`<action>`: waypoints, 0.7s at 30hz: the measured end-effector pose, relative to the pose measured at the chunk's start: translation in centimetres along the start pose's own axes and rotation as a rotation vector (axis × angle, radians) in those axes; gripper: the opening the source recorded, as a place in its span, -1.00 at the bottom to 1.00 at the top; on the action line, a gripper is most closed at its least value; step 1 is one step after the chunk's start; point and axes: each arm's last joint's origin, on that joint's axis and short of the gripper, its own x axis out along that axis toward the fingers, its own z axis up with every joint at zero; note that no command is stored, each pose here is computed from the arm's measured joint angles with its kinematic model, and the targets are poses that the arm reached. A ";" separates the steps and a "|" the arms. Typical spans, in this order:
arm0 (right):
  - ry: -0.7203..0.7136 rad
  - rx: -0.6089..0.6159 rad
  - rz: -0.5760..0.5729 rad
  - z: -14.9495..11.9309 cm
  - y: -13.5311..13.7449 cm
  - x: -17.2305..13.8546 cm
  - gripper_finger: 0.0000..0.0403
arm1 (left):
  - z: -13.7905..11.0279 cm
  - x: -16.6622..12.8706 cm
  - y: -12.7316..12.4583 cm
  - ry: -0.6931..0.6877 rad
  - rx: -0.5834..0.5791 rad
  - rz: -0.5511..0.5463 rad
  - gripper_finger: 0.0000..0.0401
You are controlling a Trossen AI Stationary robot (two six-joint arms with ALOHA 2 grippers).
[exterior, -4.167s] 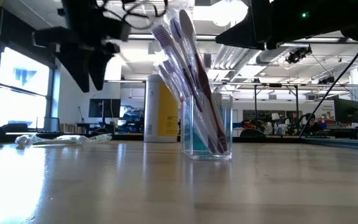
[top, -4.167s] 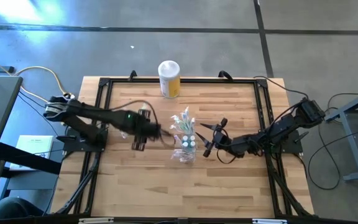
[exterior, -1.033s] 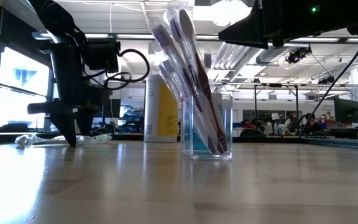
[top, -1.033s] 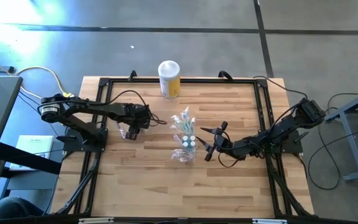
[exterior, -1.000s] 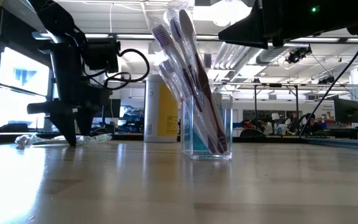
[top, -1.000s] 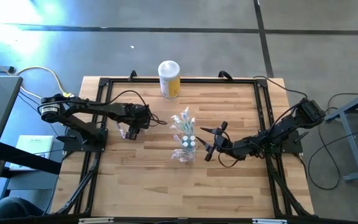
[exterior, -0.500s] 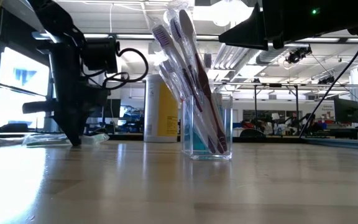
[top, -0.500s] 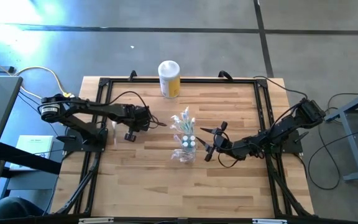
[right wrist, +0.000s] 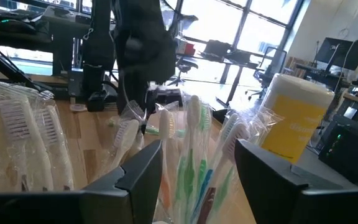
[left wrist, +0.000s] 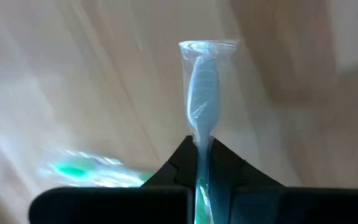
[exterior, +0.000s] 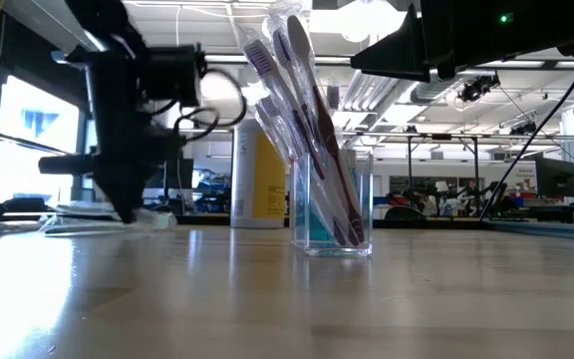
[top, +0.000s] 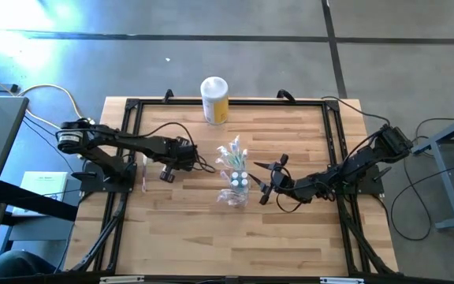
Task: Pick & Place toothbrushing station
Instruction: Put the green toothbrush into the transparent organizer
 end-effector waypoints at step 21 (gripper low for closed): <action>0.026 -0.006 -0.009 -0.3 0.0 0.0 -0.04 | 2.2 -11.3 -0.4 -0.247 -0.300 -0.047 -0.97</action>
